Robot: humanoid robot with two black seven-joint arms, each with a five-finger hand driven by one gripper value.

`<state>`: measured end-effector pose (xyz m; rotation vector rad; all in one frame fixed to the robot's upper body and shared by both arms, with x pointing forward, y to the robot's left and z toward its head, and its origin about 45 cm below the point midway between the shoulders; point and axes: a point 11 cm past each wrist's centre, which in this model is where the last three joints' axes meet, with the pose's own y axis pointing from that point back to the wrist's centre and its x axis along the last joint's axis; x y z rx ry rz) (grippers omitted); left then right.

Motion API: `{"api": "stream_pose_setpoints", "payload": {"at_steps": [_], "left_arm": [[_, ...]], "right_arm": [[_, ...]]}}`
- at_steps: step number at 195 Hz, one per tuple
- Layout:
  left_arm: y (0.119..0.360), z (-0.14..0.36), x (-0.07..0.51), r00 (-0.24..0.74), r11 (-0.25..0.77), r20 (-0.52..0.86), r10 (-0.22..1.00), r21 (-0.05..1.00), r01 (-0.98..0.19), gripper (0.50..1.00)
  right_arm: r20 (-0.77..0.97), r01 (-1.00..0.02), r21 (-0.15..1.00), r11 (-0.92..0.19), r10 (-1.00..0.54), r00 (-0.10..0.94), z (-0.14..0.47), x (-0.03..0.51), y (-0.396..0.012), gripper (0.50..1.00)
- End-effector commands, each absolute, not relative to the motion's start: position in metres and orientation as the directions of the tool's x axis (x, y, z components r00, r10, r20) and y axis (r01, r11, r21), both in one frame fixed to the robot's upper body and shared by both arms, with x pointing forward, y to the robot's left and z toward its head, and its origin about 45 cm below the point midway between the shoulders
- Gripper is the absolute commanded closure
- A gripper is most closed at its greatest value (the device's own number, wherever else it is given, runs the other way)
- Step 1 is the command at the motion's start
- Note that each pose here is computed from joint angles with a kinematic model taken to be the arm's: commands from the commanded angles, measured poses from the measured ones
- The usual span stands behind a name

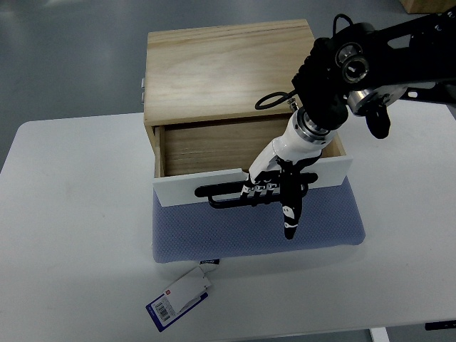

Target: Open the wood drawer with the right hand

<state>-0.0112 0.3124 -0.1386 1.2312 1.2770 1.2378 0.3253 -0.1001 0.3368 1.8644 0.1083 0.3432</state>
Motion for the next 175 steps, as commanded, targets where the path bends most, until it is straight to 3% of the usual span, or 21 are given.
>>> {"api": "stream_pose_setpoints", "payload": {"at_steps": [1,175], "left_arm": [[0.312,-0.139,-0.011,-0.053,-0.014,0.016,0.998,0.999,0.049,0.500],[0.314,-0.139,-0.011,-0.054,-0.018,0.021,0.998,0.999,0.049,0.500]], "right_arm": [[0.187,-0.099,0.937,-0.335,0.241,0.952,0.339,0.326,-0.100,0.556],[0.228,-0.143,0.916,-0.374,0.194,0.954,0.355,0.335,-0.111,0.556]]}}
